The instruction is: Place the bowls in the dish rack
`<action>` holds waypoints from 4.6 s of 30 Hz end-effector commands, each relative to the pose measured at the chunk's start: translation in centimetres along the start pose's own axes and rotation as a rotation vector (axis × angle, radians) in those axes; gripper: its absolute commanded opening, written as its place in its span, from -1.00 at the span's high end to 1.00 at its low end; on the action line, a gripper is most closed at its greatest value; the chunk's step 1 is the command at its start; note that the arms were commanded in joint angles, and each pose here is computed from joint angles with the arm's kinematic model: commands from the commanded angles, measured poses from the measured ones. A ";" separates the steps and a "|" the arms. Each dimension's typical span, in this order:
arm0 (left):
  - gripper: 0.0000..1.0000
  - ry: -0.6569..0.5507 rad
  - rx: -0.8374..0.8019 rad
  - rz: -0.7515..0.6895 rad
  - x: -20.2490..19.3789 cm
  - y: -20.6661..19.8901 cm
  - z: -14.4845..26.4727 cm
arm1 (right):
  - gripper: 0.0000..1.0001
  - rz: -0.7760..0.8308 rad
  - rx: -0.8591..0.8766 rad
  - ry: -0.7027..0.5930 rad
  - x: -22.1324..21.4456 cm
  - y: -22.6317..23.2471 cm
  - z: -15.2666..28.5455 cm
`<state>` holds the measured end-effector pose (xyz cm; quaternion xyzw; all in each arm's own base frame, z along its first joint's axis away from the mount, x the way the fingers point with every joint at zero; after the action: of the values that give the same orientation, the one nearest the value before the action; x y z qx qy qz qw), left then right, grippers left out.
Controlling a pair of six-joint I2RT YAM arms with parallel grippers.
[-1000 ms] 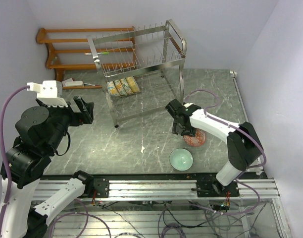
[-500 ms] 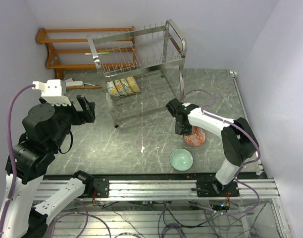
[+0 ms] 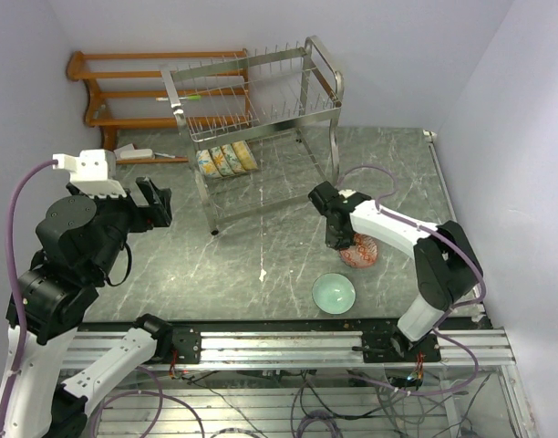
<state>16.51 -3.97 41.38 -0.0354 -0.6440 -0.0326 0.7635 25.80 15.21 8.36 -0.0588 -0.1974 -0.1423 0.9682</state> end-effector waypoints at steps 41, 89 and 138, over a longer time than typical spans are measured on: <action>-1.00 -0.052 0.132 0.031 4.3 1.2 -0.8 | 1.00 0.029 1.740 0.209 10.5 25.0 15.0; -0.98 -0.026 0.122 0.048 3.6 0.2 -2.9 | 0.36 -0.194 1.702 0.421 9.0 28.2 3.4; -0.99 -0.005 -0.062 0.058 1.1 -1.0 0.4 | 0.02 0.096 0.330 0.071 -9.0 3.5 10.9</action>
<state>16.71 -4.53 42.71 -0.0585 -0.6453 -0.0197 0.7614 17.89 27.65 16.80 0.2540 -0.1906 -0.0262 0.9479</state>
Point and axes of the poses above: each gripper's point midway between its finger pads, its own z axis back along the fingers, its own y axis along the line the jaws close on, x = y × z, the point moved 4 cm from there along z, back along the fingers, and after that the axes turned 10 degrees about -z, right-handed, at the moved point
